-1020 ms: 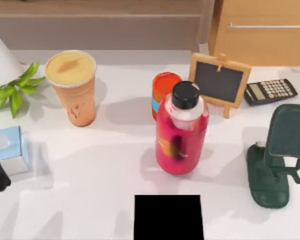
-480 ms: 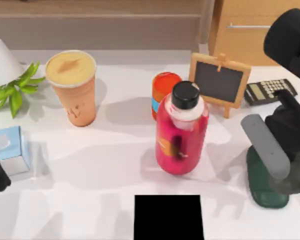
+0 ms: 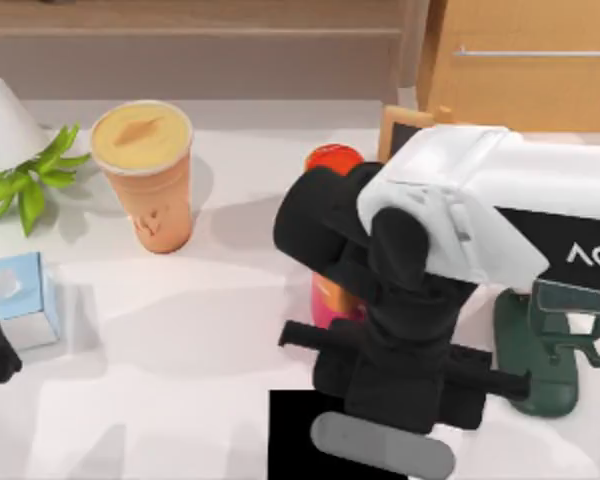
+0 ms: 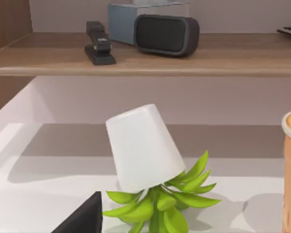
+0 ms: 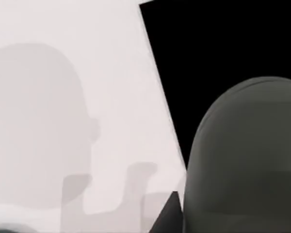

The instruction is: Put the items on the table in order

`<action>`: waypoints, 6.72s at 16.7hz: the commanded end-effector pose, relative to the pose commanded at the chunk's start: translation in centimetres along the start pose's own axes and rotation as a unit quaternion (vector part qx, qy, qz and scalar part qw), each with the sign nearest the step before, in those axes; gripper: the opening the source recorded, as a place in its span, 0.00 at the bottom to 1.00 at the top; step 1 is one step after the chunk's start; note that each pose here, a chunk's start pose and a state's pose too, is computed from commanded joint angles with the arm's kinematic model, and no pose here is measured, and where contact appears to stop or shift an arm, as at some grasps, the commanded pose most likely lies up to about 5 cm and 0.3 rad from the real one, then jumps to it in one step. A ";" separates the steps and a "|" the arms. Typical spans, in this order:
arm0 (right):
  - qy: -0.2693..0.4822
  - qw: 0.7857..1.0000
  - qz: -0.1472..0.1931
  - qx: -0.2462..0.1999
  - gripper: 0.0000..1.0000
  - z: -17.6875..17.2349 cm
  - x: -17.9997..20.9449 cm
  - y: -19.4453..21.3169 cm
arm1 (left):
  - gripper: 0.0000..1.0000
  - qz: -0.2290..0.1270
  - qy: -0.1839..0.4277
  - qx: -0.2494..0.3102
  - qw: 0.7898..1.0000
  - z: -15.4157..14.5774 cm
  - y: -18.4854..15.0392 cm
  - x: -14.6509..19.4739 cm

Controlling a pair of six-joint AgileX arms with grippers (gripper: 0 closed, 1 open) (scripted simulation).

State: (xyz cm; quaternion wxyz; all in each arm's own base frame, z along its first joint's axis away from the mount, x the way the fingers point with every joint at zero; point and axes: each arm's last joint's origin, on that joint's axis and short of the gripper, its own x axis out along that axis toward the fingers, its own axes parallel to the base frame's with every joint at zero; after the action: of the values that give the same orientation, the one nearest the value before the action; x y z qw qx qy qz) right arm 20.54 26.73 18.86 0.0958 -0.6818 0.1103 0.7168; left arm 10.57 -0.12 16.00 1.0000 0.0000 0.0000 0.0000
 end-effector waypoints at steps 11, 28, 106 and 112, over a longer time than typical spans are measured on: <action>0.017 0.990 -0.007 -0.138 0.00 1.7 4.3 -3.5 | 1.00 0.000 0.000 0.000 1.000 0.0 0.0 0.0; 0.018 0.990 -0.007 -0.141 0.60 1.8 5.4 -3.6 | 1.00 0.000 0.000 0.000 1.000 0.0 0.0 0.0; -0.006 0.311 -0.026 0.950 0.00 -26.4 8.4 39.7 | 1.00 0.000 0.000 0.000 1.000 0.0 0.0 0.0; -0.008 0.308 -0.033 0.951 0.00 -26.3 7.3 39.5 | 1.00 0.000 0.000 0.000 1.000 0.0 0.0 0.0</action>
State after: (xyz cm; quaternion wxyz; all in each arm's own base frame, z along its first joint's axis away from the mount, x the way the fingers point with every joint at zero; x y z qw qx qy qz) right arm 33.89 -18.79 11.46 0.7026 -0.1163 0.6920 0.1181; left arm 10.57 -0.12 16.00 1.0000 0.0000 0.0000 0.0000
